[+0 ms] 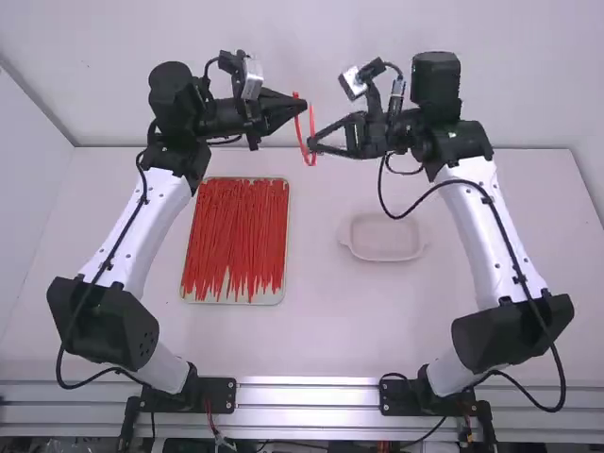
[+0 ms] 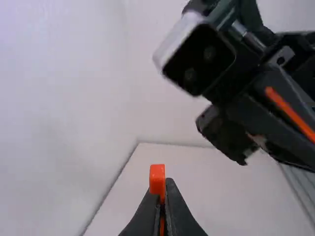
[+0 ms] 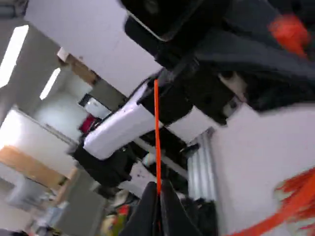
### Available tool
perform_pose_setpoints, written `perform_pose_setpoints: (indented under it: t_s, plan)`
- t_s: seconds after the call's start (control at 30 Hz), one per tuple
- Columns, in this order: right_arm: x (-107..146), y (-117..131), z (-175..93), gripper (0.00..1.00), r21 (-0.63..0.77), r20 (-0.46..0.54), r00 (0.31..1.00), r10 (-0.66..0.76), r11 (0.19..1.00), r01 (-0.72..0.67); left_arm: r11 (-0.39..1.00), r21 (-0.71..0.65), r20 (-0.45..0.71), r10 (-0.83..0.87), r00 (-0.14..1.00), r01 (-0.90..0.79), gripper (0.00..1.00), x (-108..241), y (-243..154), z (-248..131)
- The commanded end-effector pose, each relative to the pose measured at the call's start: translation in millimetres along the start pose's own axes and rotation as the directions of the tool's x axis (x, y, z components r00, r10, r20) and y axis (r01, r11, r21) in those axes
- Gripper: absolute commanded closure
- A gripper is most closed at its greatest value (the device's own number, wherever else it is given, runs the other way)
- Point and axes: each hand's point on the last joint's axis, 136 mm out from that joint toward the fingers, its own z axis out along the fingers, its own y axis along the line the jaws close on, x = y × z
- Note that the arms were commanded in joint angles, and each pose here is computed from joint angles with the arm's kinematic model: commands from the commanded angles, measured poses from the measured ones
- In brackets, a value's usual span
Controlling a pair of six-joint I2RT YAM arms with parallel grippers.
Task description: Fasten the cable tie
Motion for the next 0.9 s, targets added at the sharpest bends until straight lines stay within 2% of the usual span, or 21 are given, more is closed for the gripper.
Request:
perform_pose_setpoints:
  t_s: [0.0,0.13,0.2,0.33,0.53,0.7,0.87]
  plan:
    - [5,4,-1,1.0,-0.009,-0.002,0.997,-0.071,0.997,0.071,0.999,0.012,-0.001,0.048,0.999,-0.048,0.98,2,-1,-2]
    - [18,2,0,1.0,-0.016,-0.008,1.0,-0.019,1.0,0.019,0.998,0.051,-0.001,0.049,0.999,-0.049,0.98,2,-8,-1]
    - [31,6,8,1.0,-0.031,-0.03,1.0,0.007,0.999,-0.008,0.989,0.114,-0.002,0.091,0.996,-0.091,0.98,5,-19,-1]
    - [38,14,9,1.0,-0.034,-0.034,0.999,0.011,0.999,-0.012,0.985,0.147,-0.008,0.098,0.995,-0.095,0.98,10,-24,-2]
    - [42,29,8,1.0,-0.017,-0.033,0.999,-0.021,1.0,0.021,0.969,0.213,0.003,0.123,0.992,-0.121,0.98,11,-37,-2]
    - [41,34,8,1.0,0.055,-0.027,0.999,-0.021,0.998,0.023,0.959,0.238,0.017,0.156,0.988,-0.155,0.98,14,-44,3]
    - [40,38,8,1.0,0.055,-0.027,0.999,-0.034,0.998,0.035,0.947,0.265,0.036,0.176,0.984,-0.179,0.98,11,-53,12]
